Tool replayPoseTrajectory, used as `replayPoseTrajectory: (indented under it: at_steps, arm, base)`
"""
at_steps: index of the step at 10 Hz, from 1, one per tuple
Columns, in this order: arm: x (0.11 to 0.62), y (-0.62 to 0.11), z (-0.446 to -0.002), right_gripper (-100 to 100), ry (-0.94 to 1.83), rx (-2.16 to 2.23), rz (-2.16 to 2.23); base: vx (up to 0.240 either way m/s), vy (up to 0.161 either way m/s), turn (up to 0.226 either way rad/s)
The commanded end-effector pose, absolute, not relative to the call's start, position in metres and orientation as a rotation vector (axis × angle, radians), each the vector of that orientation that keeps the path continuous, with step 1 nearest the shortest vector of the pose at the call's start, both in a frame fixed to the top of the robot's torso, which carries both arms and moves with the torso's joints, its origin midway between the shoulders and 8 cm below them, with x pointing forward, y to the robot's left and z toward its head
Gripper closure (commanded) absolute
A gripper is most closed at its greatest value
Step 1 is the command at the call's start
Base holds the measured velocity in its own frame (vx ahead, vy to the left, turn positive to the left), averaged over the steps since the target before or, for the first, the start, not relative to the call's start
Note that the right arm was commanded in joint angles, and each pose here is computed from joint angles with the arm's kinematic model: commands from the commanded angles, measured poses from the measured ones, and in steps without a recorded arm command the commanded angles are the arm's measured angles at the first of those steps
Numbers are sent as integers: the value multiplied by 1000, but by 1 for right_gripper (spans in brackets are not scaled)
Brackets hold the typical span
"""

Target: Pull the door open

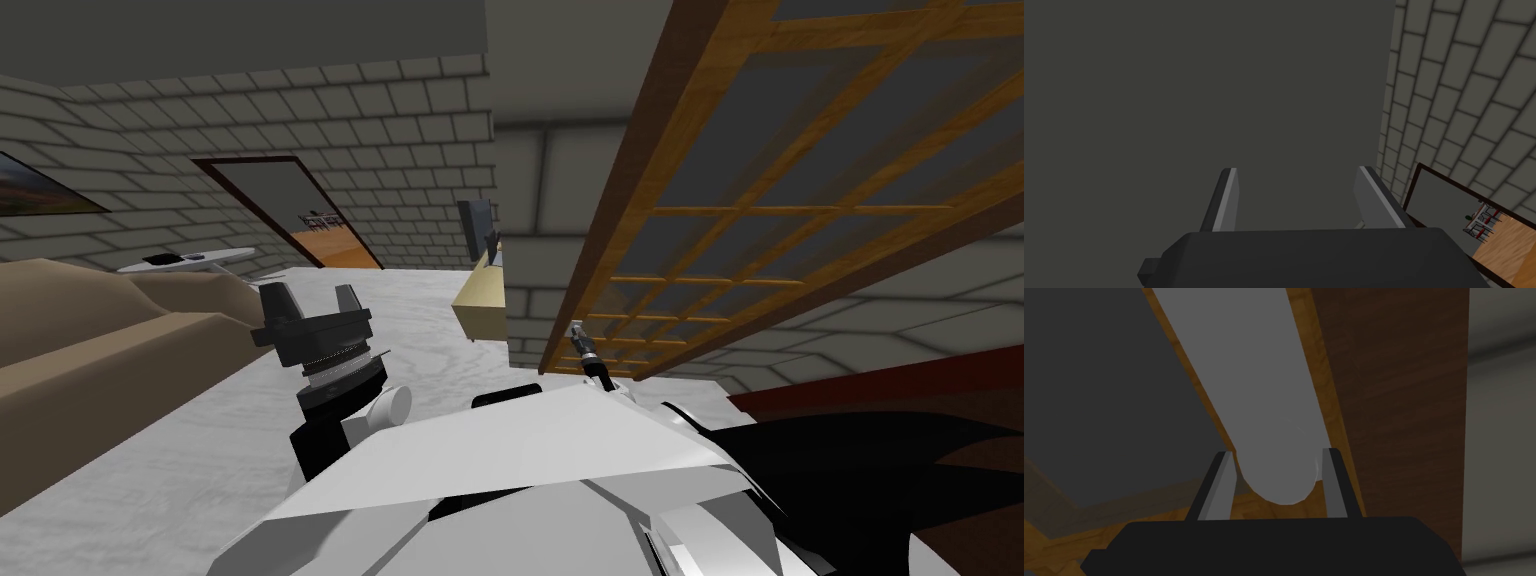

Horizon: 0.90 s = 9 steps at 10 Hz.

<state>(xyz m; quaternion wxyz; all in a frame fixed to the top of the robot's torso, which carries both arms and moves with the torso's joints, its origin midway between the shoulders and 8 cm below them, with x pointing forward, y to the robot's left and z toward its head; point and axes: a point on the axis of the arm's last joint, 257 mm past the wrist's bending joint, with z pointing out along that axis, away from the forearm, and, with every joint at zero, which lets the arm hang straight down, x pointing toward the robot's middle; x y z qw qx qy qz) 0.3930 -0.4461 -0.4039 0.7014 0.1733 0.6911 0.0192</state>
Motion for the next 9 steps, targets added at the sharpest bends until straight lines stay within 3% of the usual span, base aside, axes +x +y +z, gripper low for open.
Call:
replayPoseTrajectory:
  at_steps: [1,9]
  arm:
    - [392,-445,-406,100,1536,411,67]
    - [392,-443,-404,100,1479,582,236]
  base:
    - [-22,-6,12]
    - [-23,-11,25]
